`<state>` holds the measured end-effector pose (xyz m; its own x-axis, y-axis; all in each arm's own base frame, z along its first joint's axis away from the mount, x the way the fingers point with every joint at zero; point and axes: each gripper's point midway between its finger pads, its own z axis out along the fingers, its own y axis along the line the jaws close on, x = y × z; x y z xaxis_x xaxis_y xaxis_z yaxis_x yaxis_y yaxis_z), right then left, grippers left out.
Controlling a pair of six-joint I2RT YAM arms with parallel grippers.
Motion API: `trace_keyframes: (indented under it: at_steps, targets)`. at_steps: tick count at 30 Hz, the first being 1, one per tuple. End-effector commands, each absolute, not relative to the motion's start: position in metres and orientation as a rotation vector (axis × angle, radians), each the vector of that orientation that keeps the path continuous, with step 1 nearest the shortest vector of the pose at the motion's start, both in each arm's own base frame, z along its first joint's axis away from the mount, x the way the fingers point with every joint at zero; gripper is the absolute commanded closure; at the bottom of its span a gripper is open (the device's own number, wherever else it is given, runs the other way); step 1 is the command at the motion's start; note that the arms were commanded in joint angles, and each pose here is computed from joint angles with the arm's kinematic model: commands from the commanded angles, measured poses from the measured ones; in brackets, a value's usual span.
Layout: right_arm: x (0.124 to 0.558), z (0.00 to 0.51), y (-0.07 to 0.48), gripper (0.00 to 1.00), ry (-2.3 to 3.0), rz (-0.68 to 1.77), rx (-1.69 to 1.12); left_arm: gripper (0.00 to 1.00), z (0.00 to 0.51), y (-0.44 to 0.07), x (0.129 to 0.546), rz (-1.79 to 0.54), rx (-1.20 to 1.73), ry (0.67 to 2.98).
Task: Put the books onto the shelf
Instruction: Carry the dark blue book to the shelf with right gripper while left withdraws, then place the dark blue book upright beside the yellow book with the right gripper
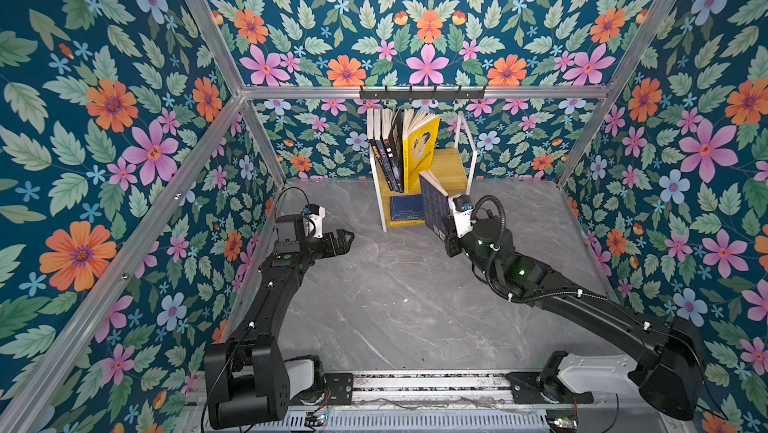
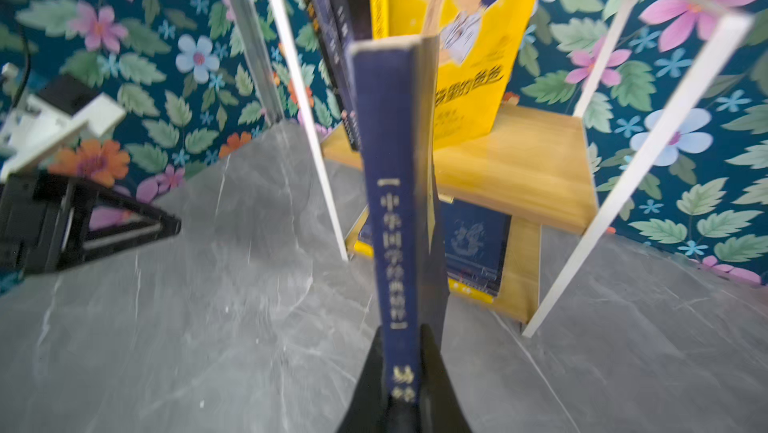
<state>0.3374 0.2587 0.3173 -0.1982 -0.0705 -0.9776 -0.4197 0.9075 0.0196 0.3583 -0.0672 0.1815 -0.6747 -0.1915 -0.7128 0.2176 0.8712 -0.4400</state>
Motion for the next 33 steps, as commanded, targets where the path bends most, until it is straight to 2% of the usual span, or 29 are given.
trace_keyframes:
  at_steps: [1, 10, 17, 25, 33]
  targets:
    - [0.354, 0.347, 0.248, 1.0, 1.695, 0.346, -0.229, 0.0, 0.186, -0.067, 0.359, -0.617, 0.068, 2.206]
    - [0.418, 0.382, 0.237, 1.0, 1.586, 0.232, -0.081, 0.0, 0.197, -0.063, 0.358, -0.599, 0.079, 2.18]
    - [0.469, 0.373, 0.254, 1.0, 1.575, 0.255, -0.09, 0.0, 0.198, -0.065, 0.354, -0.624, 0.097, 2.168]
    - [0.513, 0.358, 0.298, 1.0, 1.541, 0.263, -0.268, 0.0, 0.197, -0.064, 0.354, -0.6, 0.117, 2.165]
    - [0.527, 0.339, 0.332, 1.0, 1.548, 0.294, -0.424, 0.0, 0.198, -0.065, 0.353, -0.607, 0.126, 2.163]
